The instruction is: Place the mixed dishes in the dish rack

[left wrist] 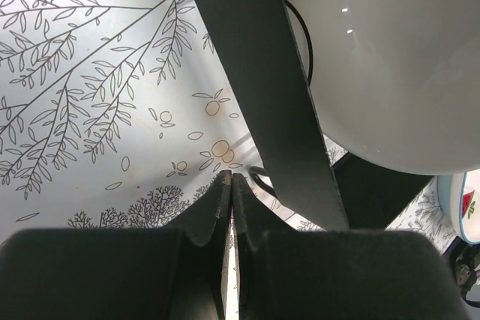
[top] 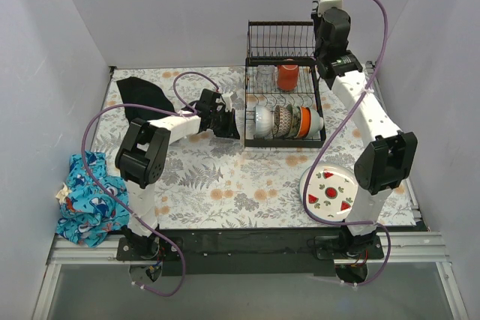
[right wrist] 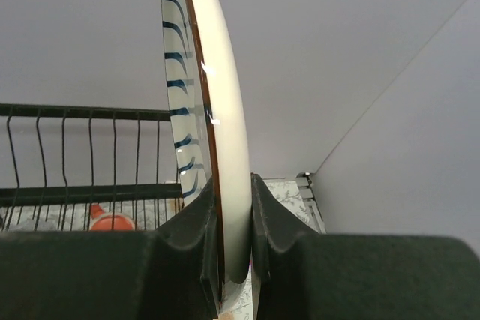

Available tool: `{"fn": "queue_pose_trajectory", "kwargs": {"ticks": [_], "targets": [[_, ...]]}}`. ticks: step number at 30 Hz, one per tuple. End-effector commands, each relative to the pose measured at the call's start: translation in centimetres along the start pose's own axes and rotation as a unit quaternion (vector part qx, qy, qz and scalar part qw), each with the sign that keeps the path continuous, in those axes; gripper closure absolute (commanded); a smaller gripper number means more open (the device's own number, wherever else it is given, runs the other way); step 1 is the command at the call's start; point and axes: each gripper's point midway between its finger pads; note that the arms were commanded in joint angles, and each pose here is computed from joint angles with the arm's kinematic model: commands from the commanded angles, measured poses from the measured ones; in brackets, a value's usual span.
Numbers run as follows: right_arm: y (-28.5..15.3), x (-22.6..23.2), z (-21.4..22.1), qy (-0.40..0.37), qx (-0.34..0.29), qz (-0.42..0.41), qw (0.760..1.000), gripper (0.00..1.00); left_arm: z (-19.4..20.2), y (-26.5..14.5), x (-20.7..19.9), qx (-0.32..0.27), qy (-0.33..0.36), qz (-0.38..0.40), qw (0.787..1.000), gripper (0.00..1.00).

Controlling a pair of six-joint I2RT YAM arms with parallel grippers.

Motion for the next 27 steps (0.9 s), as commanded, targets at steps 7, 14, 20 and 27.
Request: {"fn": "queue_pose_trajectory", "kwargs": {"ticks": [7,14,20,27], "targets": [[-1.0,-4.8,-8.4,0.082,-0.1,0.097,0.987,0.99,-1.0,-0.1,-1.9,-0.004,-0.002,0.044,0.999,1.0],[-0.9,-3.9,-8.9,0.117,-0.094,0.079,0.986,0.99,-0.5,0.6,-2.3,0.008,-0.003,0.065,0.998,1.0],[-0.5,-2.9,-7.6,0.103,-0.074,0.07,0.989,0.99,0.5,0.8,-2.8,0.022,-0.006,0.074,0.997,1.0],[-0.3,-2.0,-5.9,0.094,-0.05,0.072,0.992,0.99,1.0,1.0,-2.9,0.028,-0.007,0.075,0.997,1.0]]}}
Point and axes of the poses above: each gripper's point midway between its finger pads, its own y axis out along the fingers, its own x axis along the line the jaws close on, z = x × y, and after that the axes turned 5 degrees about -y, right-handed
